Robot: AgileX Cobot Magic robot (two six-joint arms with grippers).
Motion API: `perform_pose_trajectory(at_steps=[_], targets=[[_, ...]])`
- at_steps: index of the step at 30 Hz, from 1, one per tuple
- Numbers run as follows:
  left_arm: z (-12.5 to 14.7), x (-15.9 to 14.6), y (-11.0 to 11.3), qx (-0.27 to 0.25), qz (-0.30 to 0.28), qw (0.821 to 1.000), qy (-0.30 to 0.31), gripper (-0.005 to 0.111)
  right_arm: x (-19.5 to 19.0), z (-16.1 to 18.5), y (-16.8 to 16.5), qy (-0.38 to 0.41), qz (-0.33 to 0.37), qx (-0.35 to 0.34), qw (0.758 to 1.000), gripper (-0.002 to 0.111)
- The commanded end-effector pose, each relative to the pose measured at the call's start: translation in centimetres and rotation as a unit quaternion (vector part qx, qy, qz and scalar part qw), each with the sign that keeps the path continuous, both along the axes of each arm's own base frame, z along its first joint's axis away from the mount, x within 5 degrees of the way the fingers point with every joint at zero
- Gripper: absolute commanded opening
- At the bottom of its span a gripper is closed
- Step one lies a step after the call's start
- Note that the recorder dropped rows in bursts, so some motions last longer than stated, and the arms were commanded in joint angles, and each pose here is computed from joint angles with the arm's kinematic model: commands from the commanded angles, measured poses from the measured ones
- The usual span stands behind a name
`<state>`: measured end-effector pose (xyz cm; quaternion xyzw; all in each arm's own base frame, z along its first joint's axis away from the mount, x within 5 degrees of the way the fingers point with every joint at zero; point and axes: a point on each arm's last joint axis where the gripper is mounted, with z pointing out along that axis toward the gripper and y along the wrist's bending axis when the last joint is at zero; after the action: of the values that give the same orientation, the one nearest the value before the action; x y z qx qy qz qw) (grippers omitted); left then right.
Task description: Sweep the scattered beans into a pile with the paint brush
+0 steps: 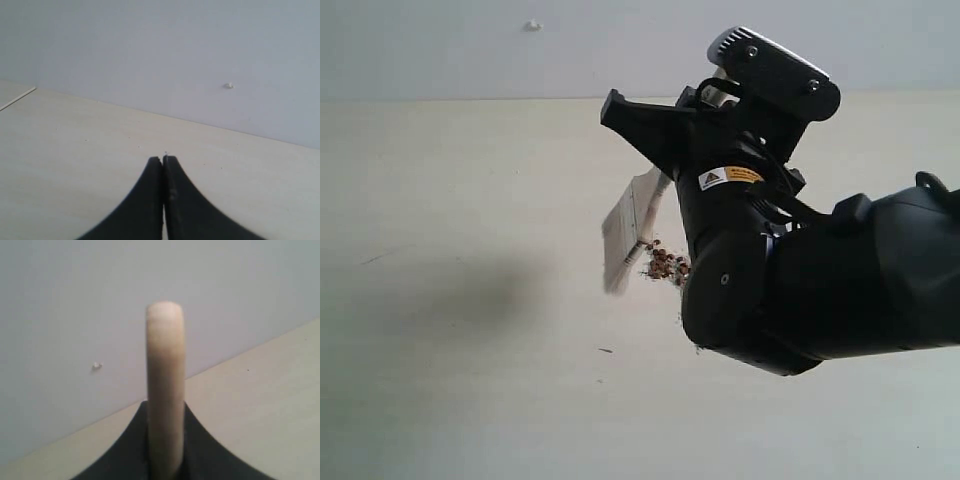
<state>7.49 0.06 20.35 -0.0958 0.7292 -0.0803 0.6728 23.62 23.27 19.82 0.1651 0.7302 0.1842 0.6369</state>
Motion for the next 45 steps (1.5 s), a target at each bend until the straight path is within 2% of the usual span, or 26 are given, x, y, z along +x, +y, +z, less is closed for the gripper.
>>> perform_pose_trajectory(at_steps=[1,38,45], targets=[[0.05,-0.04,0.02,-0.001,0.002,1.000,-0.004,0.000,0.04,-0.10,0.52,0.011,0.023,-0.003,1.000,0.000],[0.05,-0.04,0.02,-0.001,0.002,1.000,-0.004,0.000,0.03,-0.13,0.54,0.013,0.024,-0.003,1.000,0.000],[0.05,-0.04,0.02,-0.001,0.002,1.000,-0.004,0.000,0.15,0.64,0.07,-0.030,-0.003,-0.001,1.000,0.000]])
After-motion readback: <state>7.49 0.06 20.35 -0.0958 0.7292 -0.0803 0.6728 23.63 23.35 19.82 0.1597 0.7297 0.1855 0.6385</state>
